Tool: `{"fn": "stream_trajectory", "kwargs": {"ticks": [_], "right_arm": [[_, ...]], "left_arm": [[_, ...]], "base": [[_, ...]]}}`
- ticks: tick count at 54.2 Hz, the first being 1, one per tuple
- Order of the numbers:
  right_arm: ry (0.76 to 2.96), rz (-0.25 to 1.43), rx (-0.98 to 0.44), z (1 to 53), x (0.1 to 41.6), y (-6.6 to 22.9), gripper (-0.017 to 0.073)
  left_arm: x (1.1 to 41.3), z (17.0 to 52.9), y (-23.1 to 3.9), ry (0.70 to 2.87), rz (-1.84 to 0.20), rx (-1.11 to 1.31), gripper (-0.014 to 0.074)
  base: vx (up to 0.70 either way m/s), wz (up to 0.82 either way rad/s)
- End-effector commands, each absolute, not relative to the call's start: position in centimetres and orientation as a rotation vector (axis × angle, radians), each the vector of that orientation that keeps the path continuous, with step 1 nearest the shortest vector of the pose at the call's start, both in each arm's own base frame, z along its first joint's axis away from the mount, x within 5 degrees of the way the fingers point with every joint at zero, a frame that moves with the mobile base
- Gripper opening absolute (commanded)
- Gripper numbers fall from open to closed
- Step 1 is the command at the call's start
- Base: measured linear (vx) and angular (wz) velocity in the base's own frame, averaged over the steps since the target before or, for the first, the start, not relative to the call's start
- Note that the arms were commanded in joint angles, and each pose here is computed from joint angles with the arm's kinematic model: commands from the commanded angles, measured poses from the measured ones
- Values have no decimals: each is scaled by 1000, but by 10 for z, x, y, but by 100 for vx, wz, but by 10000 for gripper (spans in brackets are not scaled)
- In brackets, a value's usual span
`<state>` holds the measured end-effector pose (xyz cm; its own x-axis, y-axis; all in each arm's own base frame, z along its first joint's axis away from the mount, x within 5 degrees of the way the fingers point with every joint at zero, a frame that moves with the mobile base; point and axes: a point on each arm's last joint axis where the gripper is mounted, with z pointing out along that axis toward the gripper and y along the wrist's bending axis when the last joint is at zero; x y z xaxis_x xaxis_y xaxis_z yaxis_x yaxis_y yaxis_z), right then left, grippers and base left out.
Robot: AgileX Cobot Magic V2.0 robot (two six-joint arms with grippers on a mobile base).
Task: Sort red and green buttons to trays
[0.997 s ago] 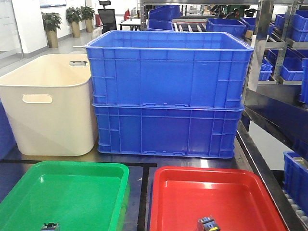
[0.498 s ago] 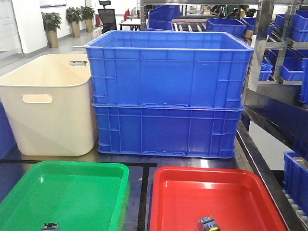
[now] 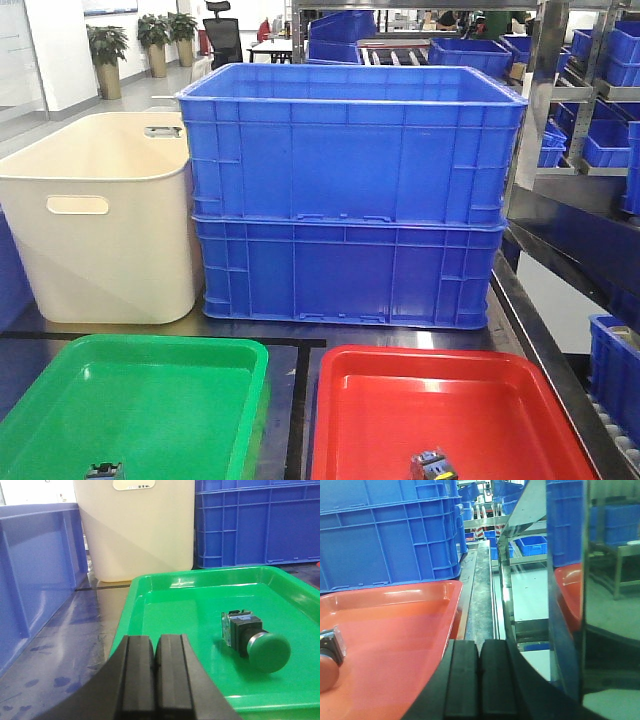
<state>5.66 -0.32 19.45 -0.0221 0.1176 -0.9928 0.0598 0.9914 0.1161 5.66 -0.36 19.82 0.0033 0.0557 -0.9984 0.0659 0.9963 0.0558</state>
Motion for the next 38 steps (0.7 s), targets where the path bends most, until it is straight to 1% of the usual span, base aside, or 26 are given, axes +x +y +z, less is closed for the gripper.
{"fn": "stream_trajectory", "kwargs": {"ticks": [1,38], "right_arm": [[1519,37,129,198,57,-3,-12],[1519,37,129,198,57,-3,-12]], "left_arm": [[54,213,-4,1451,-24,88,-7],[54,213,-4,1451,-24,88,-7]], "base": [[0,0],[0,0]]}}
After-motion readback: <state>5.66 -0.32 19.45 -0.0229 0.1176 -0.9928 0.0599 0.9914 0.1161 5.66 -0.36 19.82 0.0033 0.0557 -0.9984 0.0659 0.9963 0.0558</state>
